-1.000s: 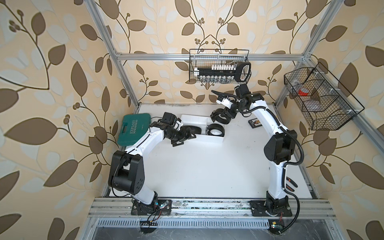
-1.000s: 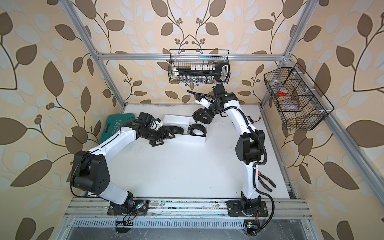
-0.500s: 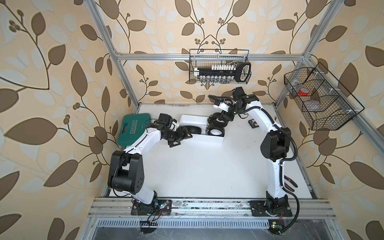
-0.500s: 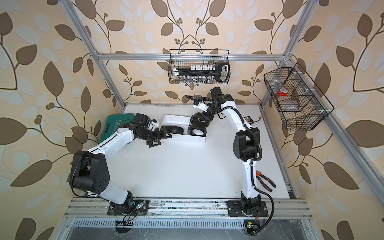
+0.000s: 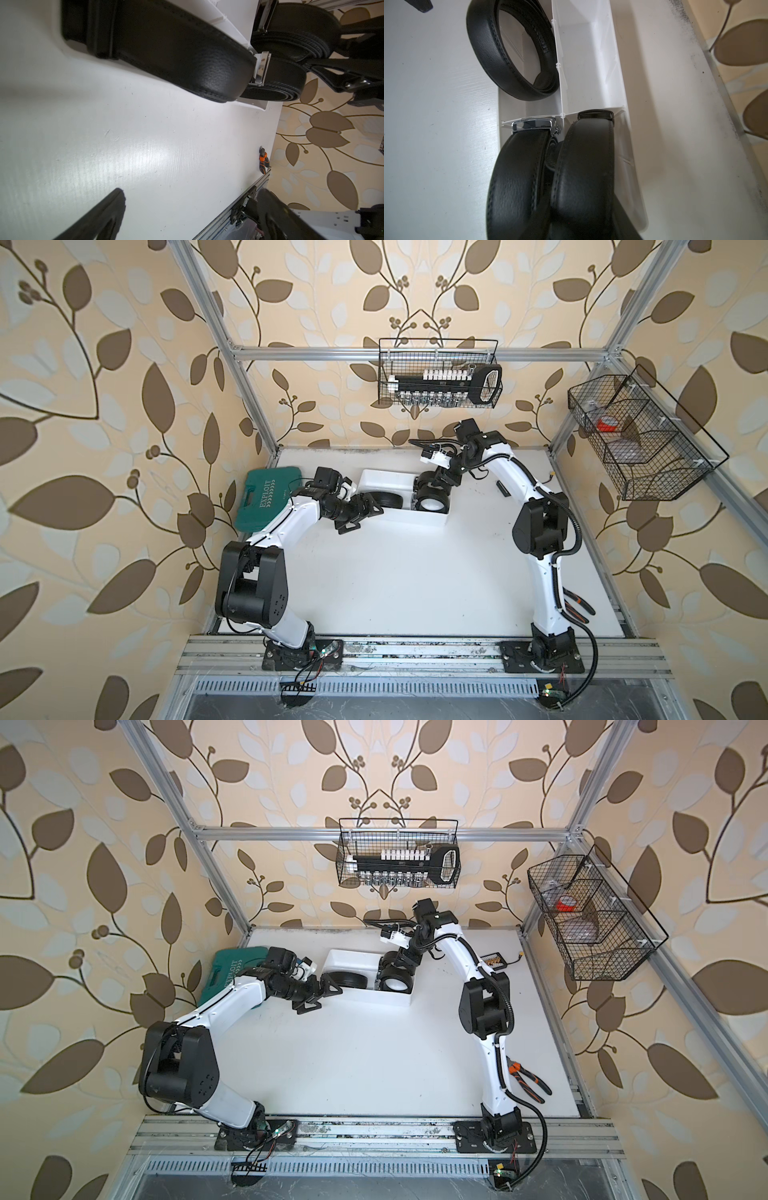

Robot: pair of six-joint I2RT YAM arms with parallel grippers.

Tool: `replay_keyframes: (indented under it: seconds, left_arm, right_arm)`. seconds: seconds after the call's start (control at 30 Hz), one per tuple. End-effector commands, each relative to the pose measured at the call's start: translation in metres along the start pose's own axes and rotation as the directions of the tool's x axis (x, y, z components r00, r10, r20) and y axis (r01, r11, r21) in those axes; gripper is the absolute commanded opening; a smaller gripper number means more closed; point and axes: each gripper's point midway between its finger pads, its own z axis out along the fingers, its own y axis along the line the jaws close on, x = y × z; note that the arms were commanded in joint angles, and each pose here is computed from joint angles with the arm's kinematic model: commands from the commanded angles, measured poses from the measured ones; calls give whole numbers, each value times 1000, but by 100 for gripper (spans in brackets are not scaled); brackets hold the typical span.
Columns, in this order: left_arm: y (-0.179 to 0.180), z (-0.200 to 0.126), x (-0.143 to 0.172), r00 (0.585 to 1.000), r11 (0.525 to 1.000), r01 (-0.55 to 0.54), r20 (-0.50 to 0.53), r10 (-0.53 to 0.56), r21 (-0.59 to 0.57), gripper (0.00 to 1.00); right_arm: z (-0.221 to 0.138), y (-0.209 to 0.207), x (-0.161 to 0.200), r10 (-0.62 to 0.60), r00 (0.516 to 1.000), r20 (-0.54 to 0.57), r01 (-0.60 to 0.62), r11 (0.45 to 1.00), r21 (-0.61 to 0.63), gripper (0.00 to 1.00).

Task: Place the belts into the storage roll
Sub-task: Place the belt in the container.

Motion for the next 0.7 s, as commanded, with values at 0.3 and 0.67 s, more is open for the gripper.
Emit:
replay_keyframes:
  seconds: [0.3,0.67]
  left_arm:
    - [2,1,0,1000,999,17,-15,-16,40,99]
    - [3,2,0,999,998,29,-22,-28,51,99]
  right_arm:
    - [25,13,8,-14,1000,17,15,996,-82,19]
    - [31,-2,17,-34,999,12,35,999,-16,22]
